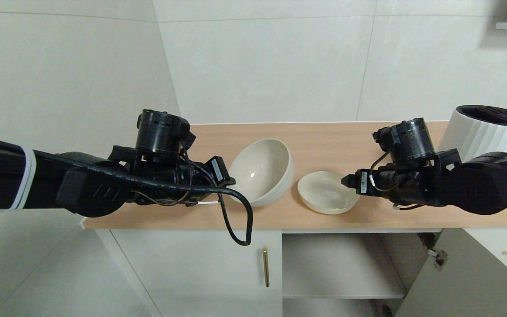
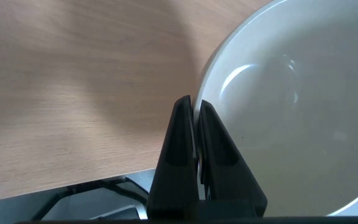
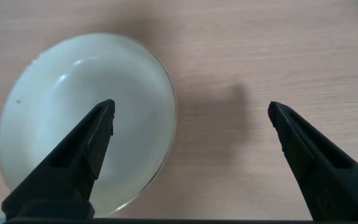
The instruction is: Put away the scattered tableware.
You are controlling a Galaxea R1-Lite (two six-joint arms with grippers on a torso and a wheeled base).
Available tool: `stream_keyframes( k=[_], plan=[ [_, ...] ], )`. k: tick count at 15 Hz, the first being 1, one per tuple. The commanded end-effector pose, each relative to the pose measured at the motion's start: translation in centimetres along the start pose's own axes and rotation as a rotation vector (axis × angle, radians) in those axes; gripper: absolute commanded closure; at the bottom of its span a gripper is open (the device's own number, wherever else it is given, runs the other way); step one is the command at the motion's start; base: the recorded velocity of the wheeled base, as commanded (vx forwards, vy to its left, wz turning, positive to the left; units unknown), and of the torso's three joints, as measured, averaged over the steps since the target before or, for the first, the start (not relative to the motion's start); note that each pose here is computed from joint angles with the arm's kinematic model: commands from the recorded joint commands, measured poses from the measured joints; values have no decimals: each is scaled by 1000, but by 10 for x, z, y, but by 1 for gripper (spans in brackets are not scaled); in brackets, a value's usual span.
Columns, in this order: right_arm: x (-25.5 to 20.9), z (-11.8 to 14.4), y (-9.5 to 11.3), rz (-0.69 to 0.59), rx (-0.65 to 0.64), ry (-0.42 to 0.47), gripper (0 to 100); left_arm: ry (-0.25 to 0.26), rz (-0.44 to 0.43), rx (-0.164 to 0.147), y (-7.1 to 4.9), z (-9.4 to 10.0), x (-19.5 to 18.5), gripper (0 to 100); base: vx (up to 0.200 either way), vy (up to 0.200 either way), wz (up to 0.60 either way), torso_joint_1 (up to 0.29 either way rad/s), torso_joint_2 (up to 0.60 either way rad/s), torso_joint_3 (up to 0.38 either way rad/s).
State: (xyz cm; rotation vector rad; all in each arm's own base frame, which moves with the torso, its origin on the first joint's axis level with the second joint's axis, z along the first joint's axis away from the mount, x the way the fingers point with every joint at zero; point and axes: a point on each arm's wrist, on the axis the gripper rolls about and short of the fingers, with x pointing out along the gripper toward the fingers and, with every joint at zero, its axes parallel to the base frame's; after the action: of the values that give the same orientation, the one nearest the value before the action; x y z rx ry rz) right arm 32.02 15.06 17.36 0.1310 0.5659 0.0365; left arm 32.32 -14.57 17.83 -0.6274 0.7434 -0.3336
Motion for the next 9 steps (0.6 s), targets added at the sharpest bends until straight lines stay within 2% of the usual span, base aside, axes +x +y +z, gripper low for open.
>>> stream_keyframes(
  k=[1, 9],
  plan=[
    [8, -5, 1, -7, -5, 20, 0, -1, -5, 2, -2, 0, -1, 100, 0, 0, 0, 0, 0, 0],
    [12, -10, 5, -3, -16, 35, 0, -1, -3, 2, -1, -1, -1, 100, 0, 0, 0, 0, 0, 0]
  ],
)
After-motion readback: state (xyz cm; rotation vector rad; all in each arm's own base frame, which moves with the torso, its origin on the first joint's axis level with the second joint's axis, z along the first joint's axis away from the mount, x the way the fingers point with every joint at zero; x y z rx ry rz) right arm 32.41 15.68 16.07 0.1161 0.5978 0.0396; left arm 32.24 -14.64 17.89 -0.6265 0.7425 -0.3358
